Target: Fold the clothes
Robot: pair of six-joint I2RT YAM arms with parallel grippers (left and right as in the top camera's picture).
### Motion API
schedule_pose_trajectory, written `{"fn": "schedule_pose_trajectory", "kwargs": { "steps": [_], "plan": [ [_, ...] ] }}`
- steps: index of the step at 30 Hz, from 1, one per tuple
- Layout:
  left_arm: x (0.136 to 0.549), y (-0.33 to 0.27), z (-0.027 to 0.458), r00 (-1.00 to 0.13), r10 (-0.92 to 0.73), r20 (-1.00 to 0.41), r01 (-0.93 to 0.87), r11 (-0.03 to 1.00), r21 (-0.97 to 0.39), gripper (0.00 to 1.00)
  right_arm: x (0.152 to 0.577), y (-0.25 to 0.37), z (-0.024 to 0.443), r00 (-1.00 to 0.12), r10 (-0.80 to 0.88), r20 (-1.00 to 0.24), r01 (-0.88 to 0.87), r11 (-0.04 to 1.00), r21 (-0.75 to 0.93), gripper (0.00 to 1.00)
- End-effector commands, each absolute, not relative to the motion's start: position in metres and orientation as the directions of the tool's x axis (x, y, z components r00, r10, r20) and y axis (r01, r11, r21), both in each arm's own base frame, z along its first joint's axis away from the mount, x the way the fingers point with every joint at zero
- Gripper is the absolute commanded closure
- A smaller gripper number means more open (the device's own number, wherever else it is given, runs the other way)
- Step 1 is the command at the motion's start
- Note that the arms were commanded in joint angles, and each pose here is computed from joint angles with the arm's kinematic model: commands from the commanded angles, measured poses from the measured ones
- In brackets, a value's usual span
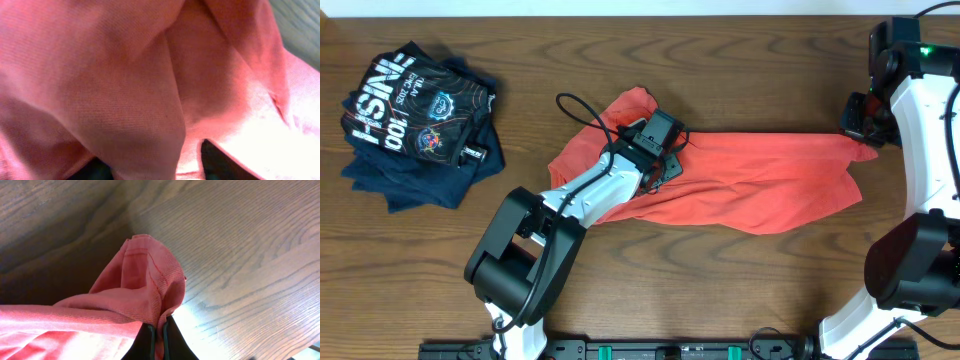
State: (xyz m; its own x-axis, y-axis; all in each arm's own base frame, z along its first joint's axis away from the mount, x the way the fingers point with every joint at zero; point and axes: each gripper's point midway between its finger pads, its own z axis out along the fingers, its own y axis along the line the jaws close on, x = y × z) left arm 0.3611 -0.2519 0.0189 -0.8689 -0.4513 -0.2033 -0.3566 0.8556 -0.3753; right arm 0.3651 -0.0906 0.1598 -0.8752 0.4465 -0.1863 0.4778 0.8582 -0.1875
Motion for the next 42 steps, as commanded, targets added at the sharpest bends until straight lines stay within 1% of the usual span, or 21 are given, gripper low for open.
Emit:
{"fn": "schedule_pose_trajectory", "kwargs": {
  "steps": [1,4,6,7,12,15,18,22,24,28,32,36,42],
  "plan": [
    [0.363,-0.250,0.029,-0.864,-0.452,-0.219,-0.347,0.853,-0.391,0.62,0.365,-0.097,0.162,-0.877,0.441,-0.190,0.474,0.857,-0.200,0.99],
    [0.363,-0.249,0.029,-0.863,-0.454,-0.224,-0.348,0.853,-0.388,0.73,0.365,-0.097,0.162,-0.879,0.438,-0.189,0.472,0.859,-0.200,0.99],
    [0.363,-0.249,0.029,-0.862,-0.454,-0.225,-0.348,0.854,-0.387,0.86,0.365,-0.097,0.162,-0.878,0.439,-0.190,0.472,0.859,-0.200,0.99],
    [0.363,-0.248,0.029,-0.862,-0.454,-0.225,-0.348,0.854,-0.387,0.94,0.365,-0.097,0.162,-0.878,0.439,-0.190,0.472,0.858,-0.201,0.99],
    [0.364,-0.249,0.031,-0.874,-0.422,-0.241,-0.314,0.869,-0.382,0.94,0.365,-0.097,0.162,-0.878,0.439,-0.189,0.472,0.859,-0.200,0.99],
    [0.363,-0.248,0.044,-0.899,-0.321,-0.296,-0.205,0.909,-0.364,0.94,0.365,-0.097,0.162,-0.878,0.440,-0.189,0.473,0.858,-0.200,0.99],
    [0.363,-0.233,0.074,-0.899,-0.224,-0.377,-0.101,0.942,-0.319,0.94,0.363,-0.096,0.161,-0.879,0.441,-0.180,0.471,0.860,-0.196,0.99],
    [0.361,-0.193,0.126,-0.872,-0.154,-0.464,-0.024,0.962,-0.272,0.94,0.357,-0.089,0.160,-0.881,0.451,-0.145,0.470,0.868,-0.159,0.99],
    [0.358,-0.166,0.155,-0.849,-0.150,-0.506,-0.016,0.965,-0.260,0.94,0.357,-0.082,0.164,-0.882,0.449,-0.141,0.465,0.877,-0.117,0.99],
    [0.350,-0.116,0.215,-0.764,-0.206,-0.611,-0.039,0.961,-0.275,0.94,0.355,-0.074,0.181,-0.876,0.448,-0.177,0.464,0.884,-0.061,0.99],
    [0.332,-0.086,0.276,-0.637,-0.222,-0.738,-0.006,0.959,-0.283,0.94,0.345,-0.073,0.214,-0.856,0.444,-0.264,0.468,0.883,-0.031,0.99],
    [0.301,-0.070,0.340,-0.479,-0.203,-0.854,0.068,0.962,-0.266,0.94,0.328,-0.070,0.257,-0.816,0.438,-0.378,0.469,0.883,0.012,0.99],
    [0.248,-0.057,0.411,-0.266,-0.239,-0.934,0.140,0.949,-0.282,0.94,0.290,-0.065,0.322,-0.714,0.423,-0.559,0.461,0.884,0.080,0.99]
  ]
}}
